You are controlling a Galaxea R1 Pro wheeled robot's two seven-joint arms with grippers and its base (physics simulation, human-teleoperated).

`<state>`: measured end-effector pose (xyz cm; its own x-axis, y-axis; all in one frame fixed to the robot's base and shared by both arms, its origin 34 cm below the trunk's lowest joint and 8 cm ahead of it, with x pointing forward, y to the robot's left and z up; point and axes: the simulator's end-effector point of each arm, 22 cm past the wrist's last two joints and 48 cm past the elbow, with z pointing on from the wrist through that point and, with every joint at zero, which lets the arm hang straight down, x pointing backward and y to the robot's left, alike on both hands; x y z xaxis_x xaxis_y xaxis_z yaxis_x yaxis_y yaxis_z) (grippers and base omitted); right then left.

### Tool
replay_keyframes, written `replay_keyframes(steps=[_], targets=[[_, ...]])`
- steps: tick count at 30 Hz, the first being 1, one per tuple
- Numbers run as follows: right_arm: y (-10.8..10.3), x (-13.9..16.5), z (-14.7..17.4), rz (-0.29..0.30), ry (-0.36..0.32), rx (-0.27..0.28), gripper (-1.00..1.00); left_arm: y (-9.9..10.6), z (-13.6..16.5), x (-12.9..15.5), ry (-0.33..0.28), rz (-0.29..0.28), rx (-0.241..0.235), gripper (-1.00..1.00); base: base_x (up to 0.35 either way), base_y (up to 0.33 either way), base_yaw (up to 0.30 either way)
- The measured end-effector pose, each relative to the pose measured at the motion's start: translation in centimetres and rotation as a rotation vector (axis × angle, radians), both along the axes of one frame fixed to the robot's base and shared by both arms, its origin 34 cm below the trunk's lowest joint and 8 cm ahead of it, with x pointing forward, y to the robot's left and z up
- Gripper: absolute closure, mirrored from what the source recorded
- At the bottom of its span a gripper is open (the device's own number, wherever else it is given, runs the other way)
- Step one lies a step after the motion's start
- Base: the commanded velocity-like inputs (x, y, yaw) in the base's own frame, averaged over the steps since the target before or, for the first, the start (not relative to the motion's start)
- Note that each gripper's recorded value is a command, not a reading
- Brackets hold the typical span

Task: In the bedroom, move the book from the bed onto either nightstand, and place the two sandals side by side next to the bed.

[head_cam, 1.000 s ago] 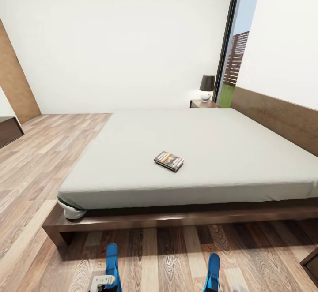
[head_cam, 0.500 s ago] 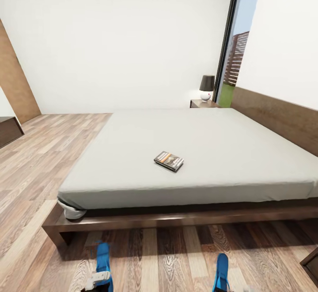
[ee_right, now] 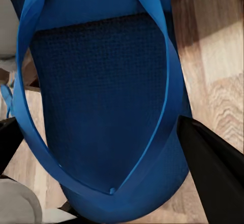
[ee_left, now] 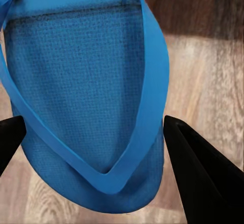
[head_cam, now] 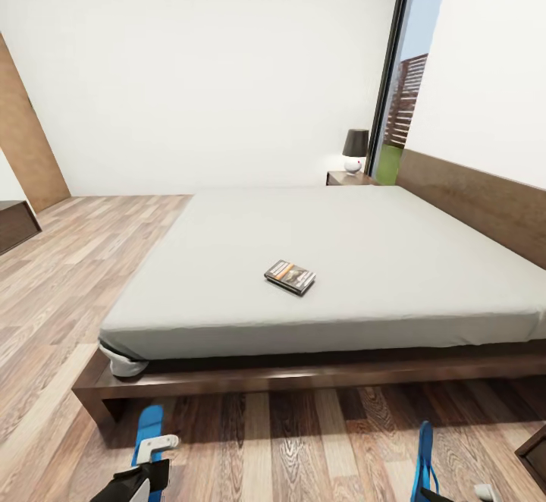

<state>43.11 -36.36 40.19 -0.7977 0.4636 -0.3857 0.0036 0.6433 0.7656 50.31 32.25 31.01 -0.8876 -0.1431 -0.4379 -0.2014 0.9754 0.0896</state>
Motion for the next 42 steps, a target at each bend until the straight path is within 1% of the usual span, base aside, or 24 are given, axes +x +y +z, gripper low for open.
replay_keyframes(steps=[2, 6, 8, 32, 40, 41, 42], targets=[[0.1, -0.1, 0.4, 0.007, -0.008, 0.015, 1.00, 1.4, 0.1, -0.1, 0.000, 0.001, 0.021, 1.00, 0.000, 0.000, 0.000], [0.1, -0.1, 0.5, 0.008, -0.009, 0.019, 1.00, 1.9, 0.2, -0.1, 0.000, 0.003, 0.026, 1.00, 0.000, 0.000, 0.000], [0.1, -0.2, 0.4, 0.008, -0.009, 0.018, 1.00, 1.8, 0.2, -0.1, 0.001, 0.003, 0.026, 1.00, 0.000, 0.000, 0.000], [0.0, -1.4, -5.0, 0.007, -0.007, 0.013, 1.00, 1.4, -5.3, -1.5, 0.005, 0.001, 0.021, 1.00, 0.000, 0.000, 0.000], [0.1, -1.4, -6.5, 0.004, -0.014, 0.021, 1.00, 0.1, -7.2, -2.0, 0.006, -0.004, 0.005, 1.00, 0.000, 0.000, 0.000], [0.1, -1.4, -6.6, 0.002, -0.009, 0.027, 1.00, -0.2, -7.5, -2.1, 0.007, -0.005, 0.001, 1.00, 0.000, 0.000, 0.000], [0.2, -1.4, -6.8, -0.006, 0.014, 0.047, 1.00, -0.5, -7.7, -2.2, 0.006, -0.007, -0.002, 1.00, 0.000, 0.000, 0.000]])
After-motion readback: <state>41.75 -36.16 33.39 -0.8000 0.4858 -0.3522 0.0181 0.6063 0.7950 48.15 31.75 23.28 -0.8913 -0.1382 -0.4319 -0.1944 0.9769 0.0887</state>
